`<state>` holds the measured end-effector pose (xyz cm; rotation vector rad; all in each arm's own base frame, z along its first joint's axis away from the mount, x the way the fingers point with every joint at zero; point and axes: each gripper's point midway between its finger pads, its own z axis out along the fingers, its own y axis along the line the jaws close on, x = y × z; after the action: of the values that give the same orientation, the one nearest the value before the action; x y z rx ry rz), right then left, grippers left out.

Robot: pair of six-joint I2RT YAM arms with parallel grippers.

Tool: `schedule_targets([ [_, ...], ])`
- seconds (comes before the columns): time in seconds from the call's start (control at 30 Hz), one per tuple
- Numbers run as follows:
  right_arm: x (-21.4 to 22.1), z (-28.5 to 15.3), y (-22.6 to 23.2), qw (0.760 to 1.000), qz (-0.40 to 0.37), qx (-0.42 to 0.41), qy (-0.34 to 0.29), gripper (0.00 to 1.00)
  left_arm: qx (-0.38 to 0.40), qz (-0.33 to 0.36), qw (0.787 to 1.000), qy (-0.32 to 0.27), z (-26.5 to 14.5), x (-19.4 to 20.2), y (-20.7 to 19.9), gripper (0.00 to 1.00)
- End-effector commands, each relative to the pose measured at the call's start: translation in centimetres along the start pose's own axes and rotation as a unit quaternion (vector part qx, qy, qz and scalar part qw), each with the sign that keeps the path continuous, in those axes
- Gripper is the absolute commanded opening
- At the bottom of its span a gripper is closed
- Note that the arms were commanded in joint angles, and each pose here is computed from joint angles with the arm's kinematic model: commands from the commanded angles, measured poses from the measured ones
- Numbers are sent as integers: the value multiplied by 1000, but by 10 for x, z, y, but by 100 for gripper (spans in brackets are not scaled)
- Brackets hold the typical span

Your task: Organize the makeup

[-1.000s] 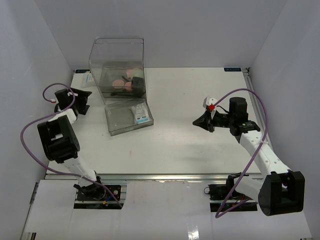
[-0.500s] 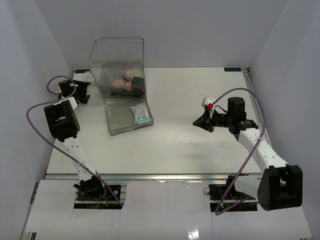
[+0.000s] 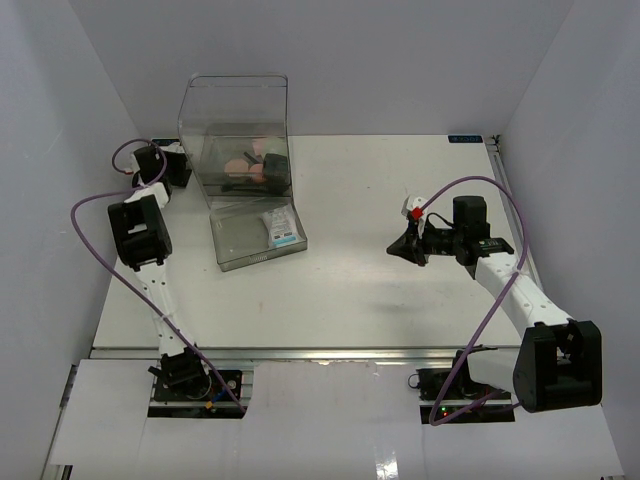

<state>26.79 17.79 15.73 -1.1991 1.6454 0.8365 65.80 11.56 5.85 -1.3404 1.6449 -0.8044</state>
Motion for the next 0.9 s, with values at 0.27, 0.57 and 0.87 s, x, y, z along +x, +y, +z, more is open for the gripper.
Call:
schedule_targets([
  [0.27, -15, -5, -3, 1000, -25, 2, -9, 8, -19, 0, 1000, -20, -3, 0, 4, 17],
  [0.57, -19, -7, -1, 999, -31, 4, -13, 8, 12, 19, 998, -61, -63, -27, -17, 6],
  [0.87, -28, -12, 3, 999, -43, 5, -26, 8, 34, 94, 987, -127, -176, -51, -32, 0],
])
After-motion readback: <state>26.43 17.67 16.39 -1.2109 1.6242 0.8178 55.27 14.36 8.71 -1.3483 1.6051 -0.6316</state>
